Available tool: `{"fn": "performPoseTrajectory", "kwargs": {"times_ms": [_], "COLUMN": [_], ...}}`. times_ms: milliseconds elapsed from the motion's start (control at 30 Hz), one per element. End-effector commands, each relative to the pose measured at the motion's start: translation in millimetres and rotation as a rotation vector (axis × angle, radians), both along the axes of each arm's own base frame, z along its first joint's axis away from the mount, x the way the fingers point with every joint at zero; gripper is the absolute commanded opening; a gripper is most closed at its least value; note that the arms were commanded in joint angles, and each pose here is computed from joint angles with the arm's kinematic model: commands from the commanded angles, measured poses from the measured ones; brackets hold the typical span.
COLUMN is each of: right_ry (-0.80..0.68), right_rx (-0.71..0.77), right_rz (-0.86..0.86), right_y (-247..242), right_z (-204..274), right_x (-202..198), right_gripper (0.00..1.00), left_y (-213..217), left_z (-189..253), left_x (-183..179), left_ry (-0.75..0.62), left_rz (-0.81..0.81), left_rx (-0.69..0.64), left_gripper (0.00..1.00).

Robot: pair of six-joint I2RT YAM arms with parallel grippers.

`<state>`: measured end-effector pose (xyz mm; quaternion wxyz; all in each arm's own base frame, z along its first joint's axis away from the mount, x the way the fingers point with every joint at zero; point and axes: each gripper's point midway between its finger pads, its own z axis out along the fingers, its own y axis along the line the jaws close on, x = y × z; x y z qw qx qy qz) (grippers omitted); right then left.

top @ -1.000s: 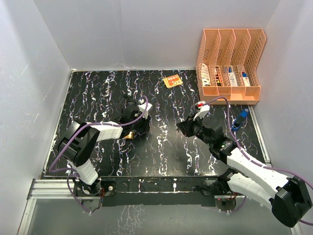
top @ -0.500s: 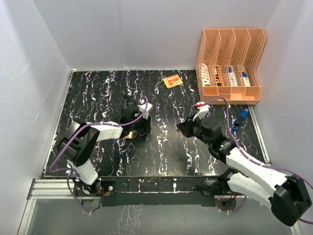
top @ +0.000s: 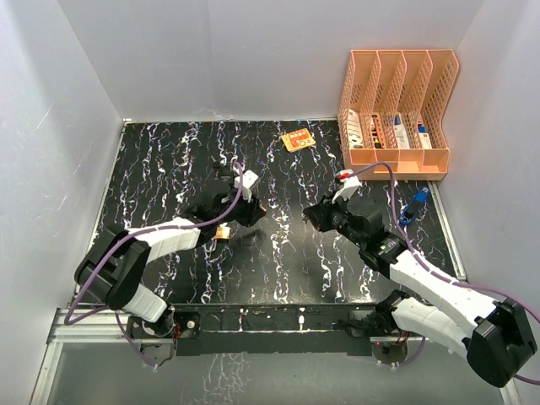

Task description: Unlock with the key

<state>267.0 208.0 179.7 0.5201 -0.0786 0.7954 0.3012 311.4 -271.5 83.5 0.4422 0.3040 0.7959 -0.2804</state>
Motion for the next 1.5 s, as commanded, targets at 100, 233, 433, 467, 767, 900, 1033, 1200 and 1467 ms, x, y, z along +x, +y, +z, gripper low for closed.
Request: {"fn": "performPoseTrajectory", "kwargs": {"times_ms": [100, 233, 433, 467, 767, 900, 1033, 1200, 1467], "right_ry": [-0.082, -0.082, -0.069, -0.069, -0.060, -0.066, -0.084, -0.080, -0.084], "right_rx": [0.096, 0.136, 0.151, 0.151, 0.154, 0.157, 0.162, 0.150, 0.158], "right_rz": [0.015, 0.034, 0.051, 0.051, 0.047, 0.034, 0.032, 0.022, 0.029], "right_y": [11, 16, 21, 22, 23, 20, 20, 20, 22], "right_z": [42, 44, 37, 36, 32, 30, 29, 27, 31], "right_x": [9, 7, 7, 8, 10, 9, 10, 14, 14], "right_gripper": [0.00, 0.00, 0.00, 0.00, 0.00, 0.00, 0.00, 0.00, 0.00], "left_y": [-7, -6, -6, -7, -16, -19, -23, -28, -41], "left_z": [40, 43, 53, 55, 66, 64, 65, 67, 73], "left_x": [-17, -25, -37, -38, -47, -48, -55, -61, -65], "left_ry": [-0.157, -0.198, -0.255, -0.262, -0.296, -0.284, -0.285, -0.299, -0.353], "left_rz": [-0.079, -0.107, -0.134, -0.139, -0.153, -0.146, -0.147, -0.158, -0.178], "left_rx": [-0.137, -0.149, -0.183, -0.188, -0.198, -0.196, -0.201, -0.204, -0.192], "left_gripper": [0.00, 0.00, 0.00, 0.00, 0.00, 0.00, 0.00, 0.00, 0.00]}}
